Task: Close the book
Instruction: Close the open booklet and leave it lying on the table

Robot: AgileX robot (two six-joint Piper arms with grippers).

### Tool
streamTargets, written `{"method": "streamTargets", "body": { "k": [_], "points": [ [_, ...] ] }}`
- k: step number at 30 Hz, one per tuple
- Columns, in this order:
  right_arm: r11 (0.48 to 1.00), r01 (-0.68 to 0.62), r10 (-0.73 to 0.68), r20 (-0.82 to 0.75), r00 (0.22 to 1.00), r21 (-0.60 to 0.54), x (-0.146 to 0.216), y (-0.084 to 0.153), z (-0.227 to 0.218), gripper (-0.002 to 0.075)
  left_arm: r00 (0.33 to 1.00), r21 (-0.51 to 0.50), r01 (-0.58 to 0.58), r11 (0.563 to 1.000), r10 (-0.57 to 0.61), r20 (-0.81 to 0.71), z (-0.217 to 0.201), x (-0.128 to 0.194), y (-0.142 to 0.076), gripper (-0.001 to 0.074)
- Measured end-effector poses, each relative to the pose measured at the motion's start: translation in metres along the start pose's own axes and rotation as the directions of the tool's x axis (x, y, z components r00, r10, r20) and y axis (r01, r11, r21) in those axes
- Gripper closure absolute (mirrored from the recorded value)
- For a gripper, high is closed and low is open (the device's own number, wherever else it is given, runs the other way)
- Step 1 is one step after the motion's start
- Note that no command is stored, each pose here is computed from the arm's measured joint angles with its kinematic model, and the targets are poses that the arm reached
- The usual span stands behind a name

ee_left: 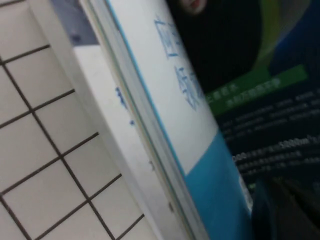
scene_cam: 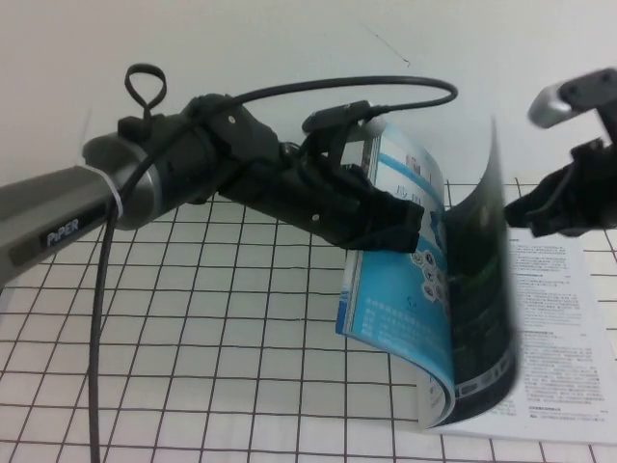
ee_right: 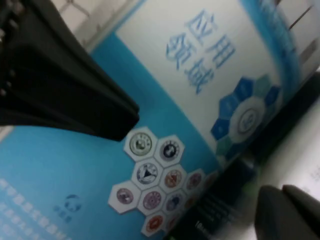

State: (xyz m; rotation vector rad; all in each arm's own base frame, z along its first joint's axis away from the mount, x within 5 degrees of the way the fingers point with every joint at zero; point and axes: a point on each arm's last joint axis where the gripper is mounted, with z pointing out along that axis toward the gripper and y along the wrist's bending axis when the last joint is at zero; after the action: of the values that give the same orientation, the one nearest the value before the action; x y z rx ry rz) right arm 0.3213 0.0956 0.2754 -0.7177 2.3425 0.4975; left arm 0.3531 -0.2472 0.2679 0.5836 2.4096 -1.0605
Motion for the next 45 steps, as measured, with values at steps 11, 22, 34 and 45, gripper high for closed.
{"method": "streamTargets", "body": {
  "k": [11,22,34,45],
  "points": [
    [0.982,0.168,-0.185,0.251,0.95,0.087,-0.006,0.059,-0.137,0.0729,0.961,-0.005,-0.226,0.974,0.223,0.165,-0.116,-0.01,-0.088,0.0738],
    [0.944,0.196,-0.284,0.346,0.894,0.266,0.049,0.108,-0.222,0.0729,0.869,-0.269,-0.338,0.902,0.409,0.277,-0.262,0.064,-0.146,0.0738],
    [0.917,0.043,-0.245,0.474,0.846,0.397,0.143,0.128,-0.228,0.0729,0.823,-0.391,-0.218,0.894,0.384,0.419,-0.296,0.217,-0.108,0.0738],
    [0.923,0.041,-0.206,0.402,0.892,0.383,0.183,0.12,-0.191,0.0729,0.855,-0.402,-0.132,0.906,0.309,0.416,-0.244,0.276,-0.051,0.0738]
  ]
}}
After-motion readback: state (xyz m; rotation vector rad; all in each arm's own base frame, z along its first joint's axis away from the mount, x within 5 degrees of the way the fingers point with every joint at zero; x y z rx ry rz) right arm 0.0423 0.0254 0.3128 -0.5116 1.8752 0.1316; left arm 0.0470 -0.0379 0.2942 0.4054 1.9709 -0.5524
